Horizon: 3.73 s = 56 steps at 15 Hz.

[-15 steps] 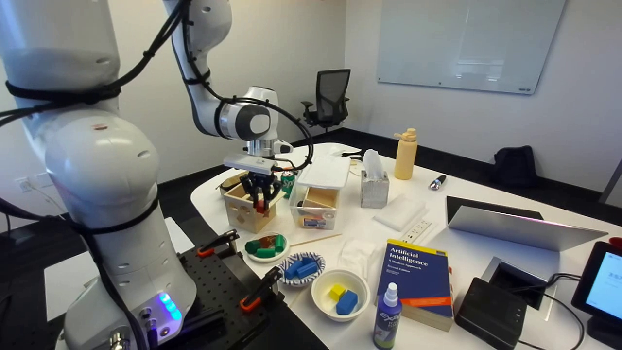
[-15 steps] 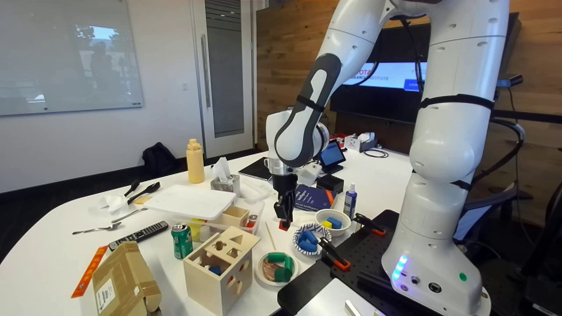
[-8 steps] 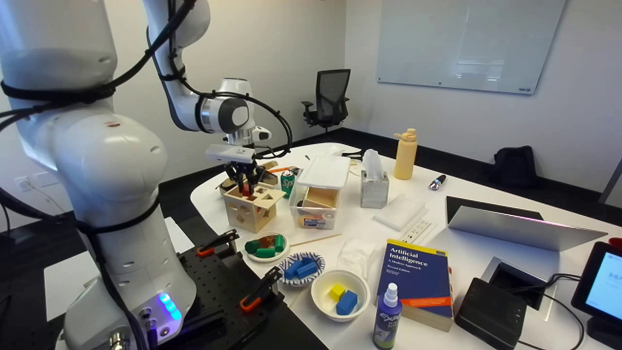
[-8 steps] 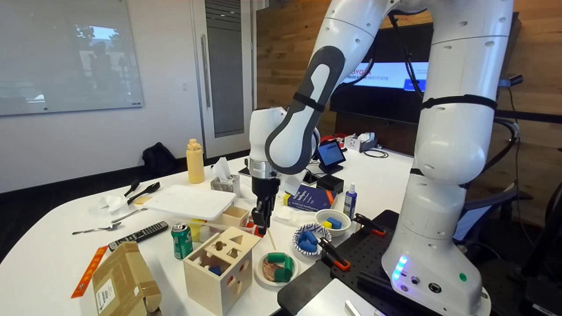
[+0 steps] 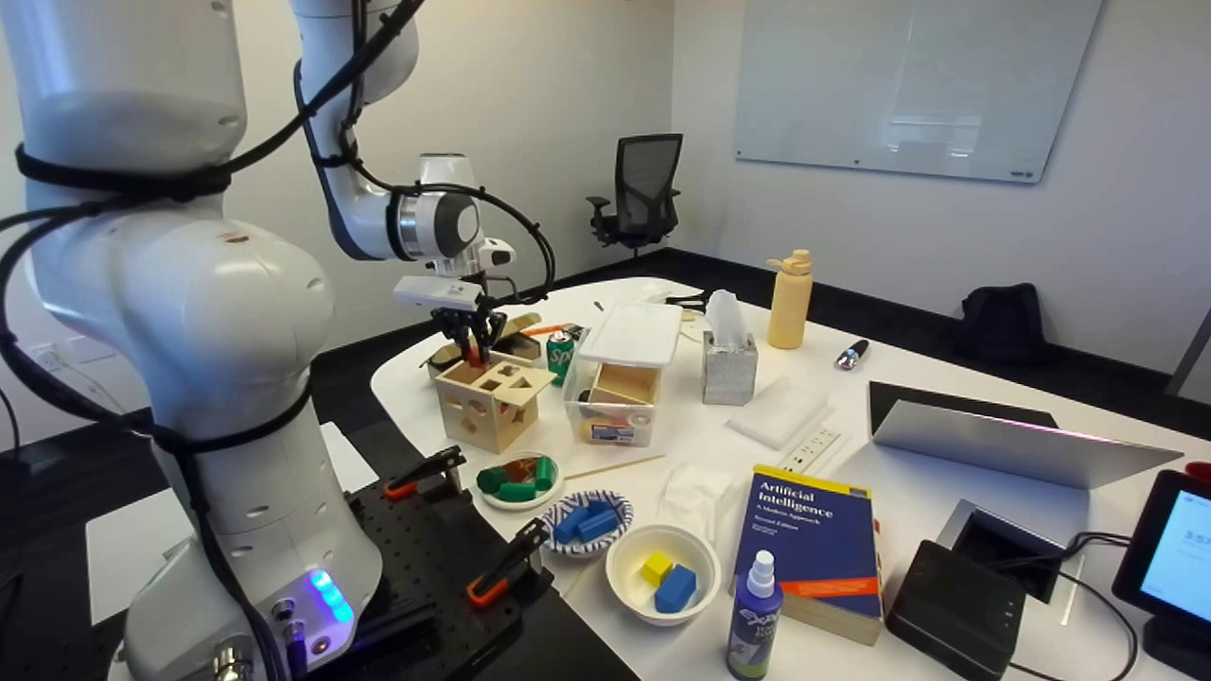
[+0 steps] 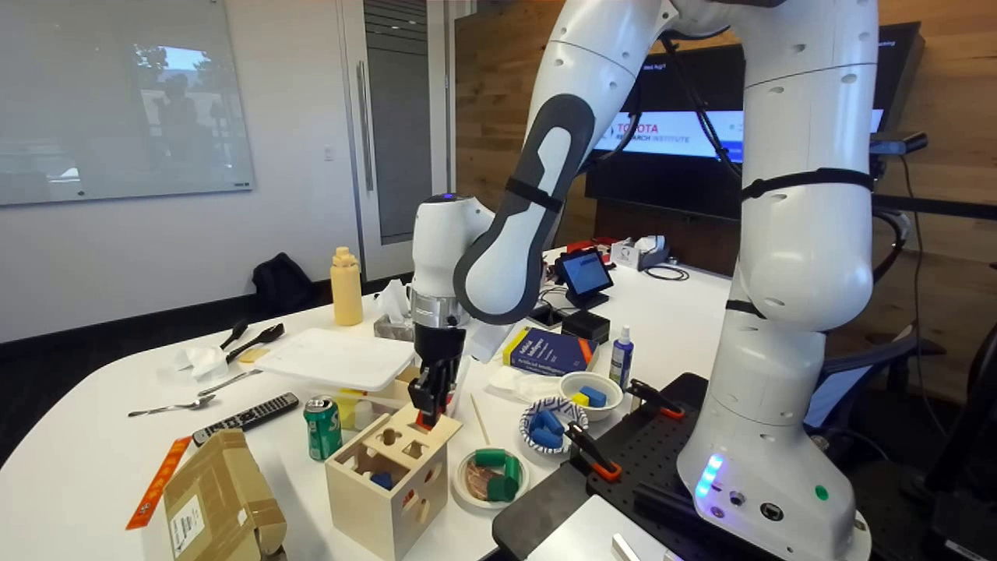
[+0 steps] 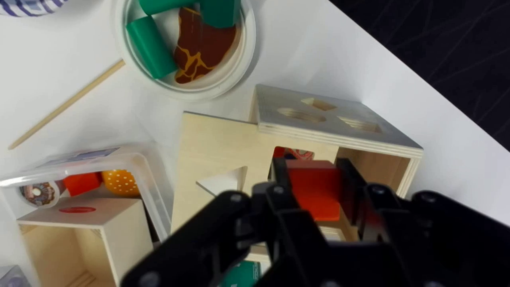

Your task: Remove the orange block from the white bowl and put it in the shape sorter through the square opening

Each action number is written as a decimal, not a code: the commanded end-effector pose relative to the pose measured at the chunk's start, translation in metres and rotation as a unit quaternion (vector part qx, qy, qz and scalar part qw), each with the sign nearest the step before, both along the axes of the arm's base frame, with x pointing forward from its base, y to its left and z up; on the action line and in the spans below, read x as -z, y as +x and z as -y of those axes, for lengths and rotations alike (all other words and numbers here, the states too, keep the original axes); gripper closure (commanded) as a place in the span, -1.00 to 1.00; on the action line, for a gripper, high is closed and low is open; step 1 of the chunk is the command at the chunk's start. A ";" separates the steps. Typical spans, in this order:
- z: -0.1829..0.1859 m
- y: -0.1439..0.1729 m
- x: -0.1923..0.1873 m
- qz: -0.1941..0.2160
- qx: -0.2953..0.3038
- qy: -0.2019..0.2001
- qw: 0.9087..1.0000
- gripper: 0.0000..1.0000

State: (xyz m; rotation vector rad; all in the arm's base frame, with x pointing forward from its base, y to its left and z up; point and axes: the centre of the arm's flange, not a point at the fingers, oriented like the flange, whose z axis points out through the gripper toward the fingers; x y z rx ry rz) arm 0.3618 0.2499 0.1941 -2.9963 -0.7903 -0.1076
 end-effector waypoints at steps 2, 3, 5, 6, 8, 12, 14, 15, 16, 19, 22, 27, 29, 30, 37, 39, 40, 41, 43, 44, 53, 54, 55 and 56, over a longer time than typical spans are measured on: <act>-0.026 0.027 0.028 0.009 0.029 -0.012 0.999 0.83; -0.028 0.031 0.033 0.008 0.033 -0.016 0.999 0.83; -0.032 0.040 0.045 0.007 0.042 -0.024 0.999 0.83; -0.034 0.043 0.050 0.005 0.046 -0.028 0.999 0.83; -0.037 0.048 0.060 0.000 0.053 -0.033 0.998 0.83; -0.034 0.057 0.063 0.004 0.060 -0.042 0.997 0.83; -0.030 0.057 0.060 0.006 0.063 -0.045 0.997 0.83; -0.028 0.056 0.059 0.006 0.063 -0.047 0.997 0.83; -0.025 0.054 0.059 0.006 0.065 -0.050 0.997 0.83; -0.021 0.048 0.058 0.004 0.065 -0.057 0.996 0.83; -0.022 0.040 0.058 0.002 0.063 -0.064 0.996 0.83; -0.020 0.026 0.054 -0.008 0.070 -0.071 0.995 0.83; -0.019 0.022 0.054 -0.010 0.068 -0.071 0.995 0.83; -0.019 0.020 0.054 -0.011 0.067 -0.071 0.995 0.83; -0.026 0.018 0.060 -0.011 0.062 -0.064 0.996 0.83; -0.030 0.017 0.062 -0.011 0.060 -0.063 0.996 0.83; -0.031 0.016 0.062 -0.011 0.058 -0.063 0.996 0.83; -0.033 0.015 0.062 -0.011 0.056 -0.062 0.996 0.83; -0.035 0.015 0.063 -0.010 0.054 -0.062 0.997 0.83; -0.036 0.015 0.064 -0.010 0.054 -0.062 0.997 0.83; -0.039 0.017 0.069 -0.010 0.052 -0.062 0.997 0.83; -0.038 0.018 0.072 -0.012 0.052 -0.060 0.997 0.83; -0.038 0.019 0.074 -0.014 0.052 -0.060 0.997 0.83; -0.038 0.019 0.075 -0.014 0.053 -0.060 0.997 0.83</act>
